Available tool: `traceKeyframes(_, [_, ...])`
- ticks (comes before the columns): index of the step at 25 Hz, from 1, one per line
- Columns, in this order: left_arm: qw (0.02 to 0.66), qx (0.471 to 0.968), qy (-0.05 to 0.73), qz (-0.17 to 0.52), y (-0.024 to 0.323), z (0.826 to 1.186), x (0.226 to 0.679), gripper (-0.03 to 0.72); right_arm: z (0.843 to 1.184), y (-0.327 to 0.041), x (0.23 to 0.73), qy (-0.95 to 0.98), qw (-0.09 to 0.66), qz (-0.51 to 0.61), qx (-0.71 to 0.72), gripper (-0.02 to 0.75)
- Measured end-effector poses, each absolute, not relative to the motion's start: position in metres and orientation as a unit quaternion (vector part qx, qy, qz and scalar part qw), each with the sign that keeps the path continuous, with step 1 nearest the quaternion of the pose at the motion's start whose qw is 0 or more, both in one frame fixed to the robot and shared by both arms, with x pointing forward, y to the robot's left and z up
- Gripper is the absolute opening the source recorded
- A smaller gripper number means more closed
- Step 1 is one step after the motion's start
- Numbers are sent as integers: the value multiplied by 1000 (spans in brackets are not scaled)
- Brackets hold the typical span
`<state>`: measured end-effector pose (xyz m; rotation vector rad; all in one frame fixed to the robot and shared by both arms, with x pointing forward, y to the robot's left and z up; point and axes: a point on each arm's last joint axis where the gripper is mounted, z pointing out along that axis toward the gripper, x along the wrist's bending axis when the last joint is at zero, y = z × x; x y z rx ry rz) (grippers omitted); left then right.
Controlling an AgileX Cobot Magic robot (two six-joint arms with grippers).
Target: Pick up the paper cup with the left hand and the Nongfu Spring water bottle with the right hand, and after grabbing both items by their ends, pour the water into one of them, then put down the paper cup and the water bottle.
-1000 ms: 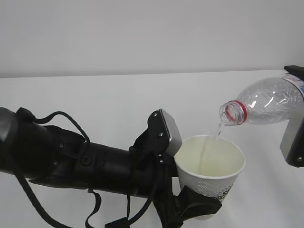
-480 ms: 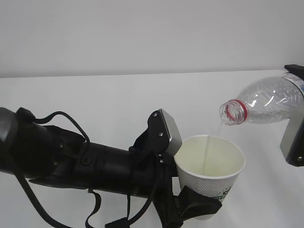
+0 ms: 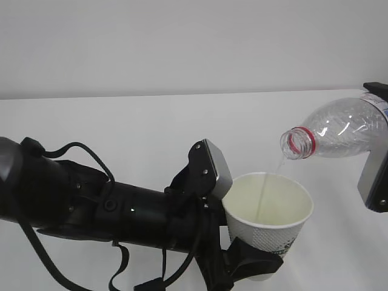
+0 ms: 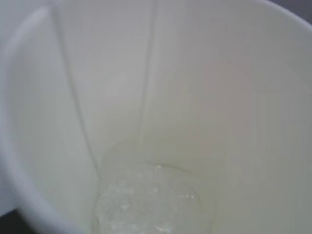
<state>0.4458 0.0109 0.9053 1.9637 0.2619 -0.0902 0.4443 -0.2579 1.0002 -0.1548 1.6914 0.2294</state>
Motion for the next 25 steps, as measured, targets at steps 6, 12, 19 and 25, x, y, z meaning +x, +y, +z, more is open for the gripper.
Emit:
traceKeyframes(6, [547,829,111,-38,11,905,446,526,1000,-258,444,746,655,101,-68,426])
traceKeyframes(12, [547,829,111,-38,11,905,446,526,1000,-258,444,746,655,101,-68,426])
traceKeyframes(19, [547,829,111,-38,11,905,446,526,1000,-258,444,746,655,99,-71,426])
traceKeyframes(25, [547,829,111,-38,11,905,446,526,1000,-258,444,745,656,98,-71,426])
